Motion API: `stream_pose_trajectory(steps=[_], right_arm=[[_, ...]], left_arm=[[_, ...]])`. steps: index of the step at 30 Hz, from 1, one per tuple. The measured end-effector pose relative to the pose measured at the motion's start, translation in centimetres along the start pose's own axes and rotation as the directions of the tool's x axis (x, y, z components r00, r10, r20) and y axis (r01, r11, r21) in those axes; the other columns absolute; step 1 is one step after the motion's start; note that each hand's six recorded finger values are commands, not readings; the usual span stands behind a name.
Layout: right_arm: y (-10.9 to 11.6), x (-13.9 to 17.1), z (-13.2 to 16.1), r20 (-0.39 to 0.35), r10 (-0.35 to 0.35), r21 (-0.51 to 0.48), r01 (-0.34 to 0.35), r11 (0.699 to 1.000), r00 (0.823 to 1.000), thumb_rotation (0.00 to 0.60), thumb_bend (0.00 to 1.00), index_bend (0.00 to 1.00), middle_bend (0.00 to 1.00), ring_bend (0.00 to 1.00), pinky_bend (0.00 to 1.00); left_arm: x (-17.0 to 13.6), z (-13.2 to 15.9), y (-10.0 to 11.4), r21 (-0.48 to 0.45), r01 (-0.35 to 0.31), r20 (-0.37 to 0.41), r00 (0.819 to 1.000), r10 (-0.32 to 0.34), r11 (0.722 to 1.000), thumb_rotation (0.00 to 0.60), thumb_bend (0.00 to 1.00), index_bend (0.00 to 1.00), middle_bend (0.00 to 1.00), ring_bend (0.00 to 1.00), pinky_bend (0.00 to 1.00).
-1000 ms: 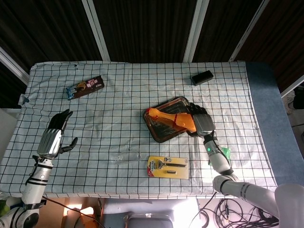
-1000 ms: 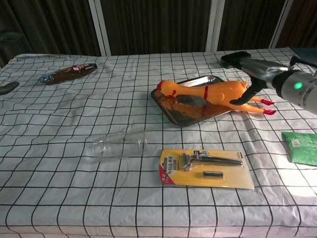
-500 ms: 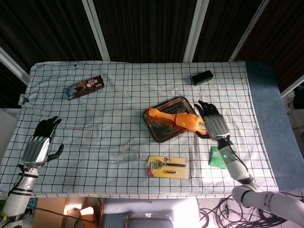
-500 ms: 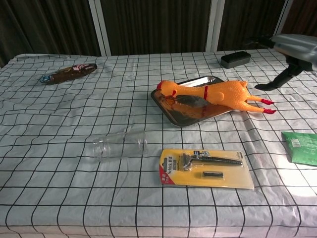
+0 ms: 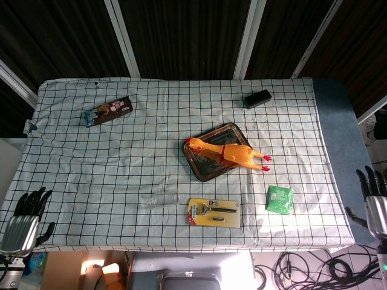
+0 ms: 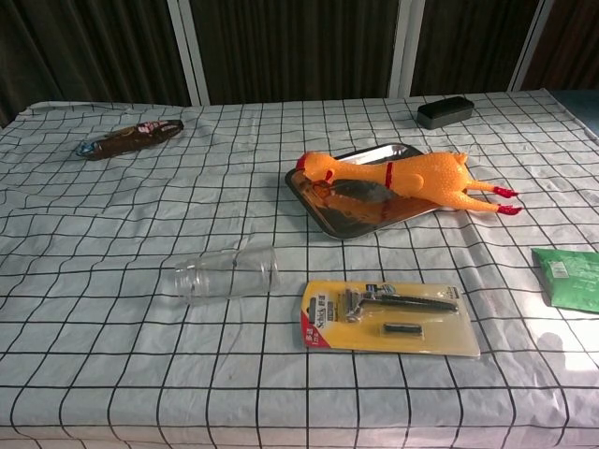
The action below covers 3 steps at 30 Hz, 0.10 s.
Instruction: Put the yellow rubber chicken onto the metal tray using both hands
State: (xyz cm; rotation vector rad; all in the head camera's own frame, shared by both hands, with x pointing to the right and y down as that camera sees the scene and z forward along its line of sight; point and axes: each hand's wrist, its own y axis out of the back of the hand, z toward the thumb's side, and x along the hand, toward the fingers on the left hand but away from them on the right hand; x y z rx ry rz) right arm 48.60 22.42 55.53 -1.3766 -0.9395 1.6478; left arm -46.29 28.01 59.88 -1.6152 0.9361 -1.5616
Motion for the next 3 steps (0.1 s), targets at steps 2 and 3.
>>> stream_pose_trajectory(steps=[2, 3], right_arm=[[0.08, 0.92, -0.84, 0.001, -0.010, -0.013, 0.010, 1.000, 1.000, 0.600, 0.16, 0.00, 0.00, 0.00, 0.06], [0.17, 1.45, -1.01, -0.002, -0.017, -0.026, 0.017, 1.000, 1.000, 0.600, 0.16, 0.00, 0.00, 0.00, 0.06]], left_arm=[[-0.16, 0.23, -0.23, -0.003, 0.002, 0.024, 1.000, -0.002, 1.000, 0.600, 0.38, 0.00, 0.00, 0.00, 0.00], [-0.21, 0.37, -0.27, -0.007, 0.001, 0.033, 0.999, 0.000, 1.000, 0.600, 0.38, 0.00, 0.00, 0.00, 0.00]])
